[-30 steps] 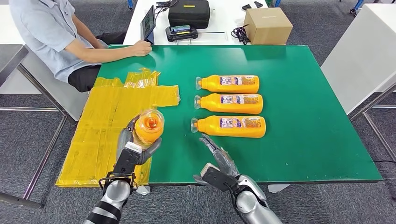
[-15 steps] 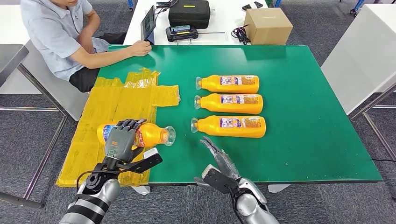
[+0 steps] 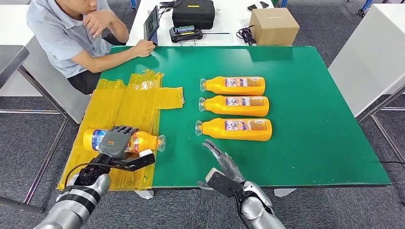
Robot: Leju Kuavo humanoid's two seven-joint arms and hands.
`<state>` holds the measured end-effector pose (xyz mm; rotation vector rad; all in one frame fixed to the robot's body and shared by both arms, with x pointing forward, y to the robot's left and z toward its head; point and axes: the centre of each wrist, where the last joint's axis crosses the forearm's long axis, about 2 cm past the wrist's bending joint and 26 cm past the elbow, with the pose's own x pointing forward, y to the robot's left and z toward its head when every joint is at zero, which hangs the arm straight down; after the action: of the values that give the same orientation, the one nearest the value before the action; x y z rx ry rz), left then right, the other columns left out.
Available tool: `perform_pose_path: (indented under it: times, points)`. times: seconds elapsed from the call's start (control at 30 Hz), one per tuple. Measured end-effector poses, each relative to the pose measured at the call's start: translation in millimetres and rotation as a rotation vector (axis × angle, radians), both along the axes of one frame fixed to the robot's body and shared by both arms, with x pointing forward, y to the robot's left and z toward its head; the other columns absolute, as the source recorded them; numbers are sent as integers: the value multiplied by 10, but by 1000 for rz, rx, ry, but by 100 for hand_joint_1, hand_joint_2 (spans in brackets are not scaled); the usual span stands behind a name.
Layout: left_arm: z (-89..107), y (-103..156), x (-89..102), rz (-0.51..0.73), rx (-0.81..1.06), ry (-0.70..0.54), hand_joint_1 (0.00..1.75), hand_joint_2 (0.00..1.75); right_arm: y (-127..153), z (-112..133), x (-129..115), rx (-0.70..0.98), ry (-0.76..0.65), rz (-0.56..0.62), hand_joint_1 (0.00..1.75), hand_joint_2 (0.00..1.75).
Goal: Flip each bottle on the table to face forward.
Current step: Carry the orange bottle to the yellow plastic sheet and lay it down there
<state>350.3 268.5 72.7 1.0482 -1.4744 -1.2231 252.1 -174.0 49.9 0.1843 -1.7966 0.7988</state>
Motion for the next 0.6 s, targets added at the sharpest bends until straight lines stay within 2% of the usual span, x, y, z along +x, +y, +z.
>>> perform_pose_path:
  times: [0.07,0.1,0.3,0.6]
  points:
    - [-9,24,23,-7,2,24,10,175,0,1,1,2,1,0,0,175]
    - [-14,33,33,-11,4,36,3,175,0,1,1,3,1,0,0,175]
    - [-3,66,106,-35,1,111,0,175,0,1,1,5,1,1,0,175]
    - [-2,191,193,-102,-83,292,0,175,-2,10,19,15,-10,5,0,175]
